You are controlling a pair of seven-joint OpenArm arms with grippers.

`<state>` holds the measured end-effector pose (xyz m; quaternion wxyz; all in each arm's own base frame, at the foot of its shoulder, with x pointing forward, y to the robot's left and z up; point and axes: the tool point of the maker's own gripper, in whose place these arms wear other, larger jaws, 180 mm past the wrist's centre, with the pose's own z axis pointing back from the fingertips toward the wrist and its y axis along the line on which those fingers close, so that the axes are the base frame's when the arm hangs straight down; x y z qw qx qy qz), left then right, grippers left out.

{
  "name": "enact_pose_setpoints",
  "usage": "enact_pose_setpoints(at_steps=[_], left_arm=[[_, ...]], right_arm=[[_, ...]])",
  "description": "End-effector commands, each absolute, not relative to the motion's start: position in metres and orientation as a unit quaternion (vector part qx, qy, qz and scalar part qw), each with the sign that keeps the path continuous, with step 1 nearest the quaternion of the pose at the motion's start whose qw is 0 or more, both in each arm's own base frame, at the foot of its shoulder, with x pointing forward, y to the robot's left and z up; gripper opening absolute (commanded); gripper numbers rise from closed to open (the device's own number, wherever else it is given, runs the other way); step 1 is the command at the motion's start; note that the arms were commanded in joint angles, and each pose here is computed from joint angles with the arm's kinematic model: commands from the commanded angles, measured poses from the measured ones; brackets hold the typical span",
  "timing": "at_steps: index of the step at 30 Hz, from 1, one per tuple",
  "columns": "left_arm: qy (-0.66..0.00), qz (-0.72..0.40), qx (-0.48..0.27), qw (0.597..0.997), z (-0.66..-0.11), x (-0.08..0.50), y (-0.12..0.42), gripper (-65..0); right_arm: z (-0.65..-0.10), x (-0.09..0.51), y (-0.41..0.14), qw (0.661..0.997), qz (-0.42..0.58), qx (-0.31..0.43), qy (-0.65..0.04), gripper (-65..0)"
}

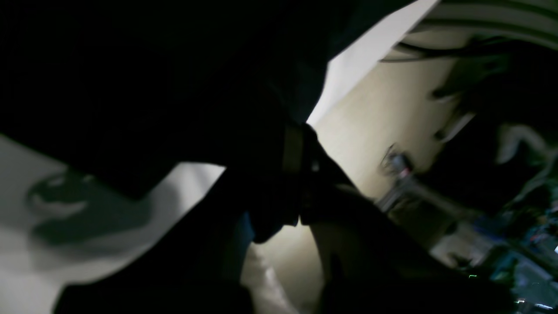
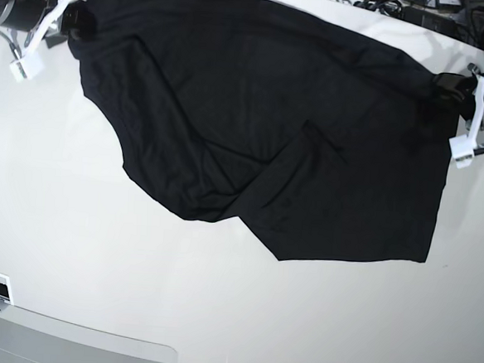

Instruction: Layout the t-shirt on the table in an organized manner, then fold the t-shirt properly

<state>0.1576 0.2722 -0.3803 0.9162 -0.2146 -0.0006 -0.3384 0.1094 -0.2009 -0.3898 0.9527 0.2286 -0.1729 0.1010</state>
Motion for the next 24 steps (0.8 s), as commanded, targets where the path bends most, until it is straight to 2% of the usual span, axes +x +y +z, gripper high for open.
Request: enact_pose_setpoints(at_steps=[1, 11, 19, 24], left_arm=[[-0.016, -0.344, -0.198, 0.918, -0.373, 0.168, 0.28, -65.0], [-0.032, -0.364, -0.08, 0.927, -0.384, 0.187, 0.317, -65.0], [-0.047, -0.36, -0.063, 0.93, -0.385, 0.195, 0.32, -65.0], [-0.064, -0.341, -0.02, 0.938, -0.386, 0.206, 0.333, -65.0]], right_arm=[[-0.382, 0.119, -0.204, 0.949, 0.11, 0.224, -0.191, -65.0], [-0.379, 0.148, -0.22, 0.948, 0.109, 0.169, -0.246, -65.0], [-0.374, 0.156, -0.219, 0.941, 0.105, 0.173, -0.272, -65.0], [-0.371, 0.163, -0.217, 0.937, 0.103, 0.173, -0.285, -65.0]])
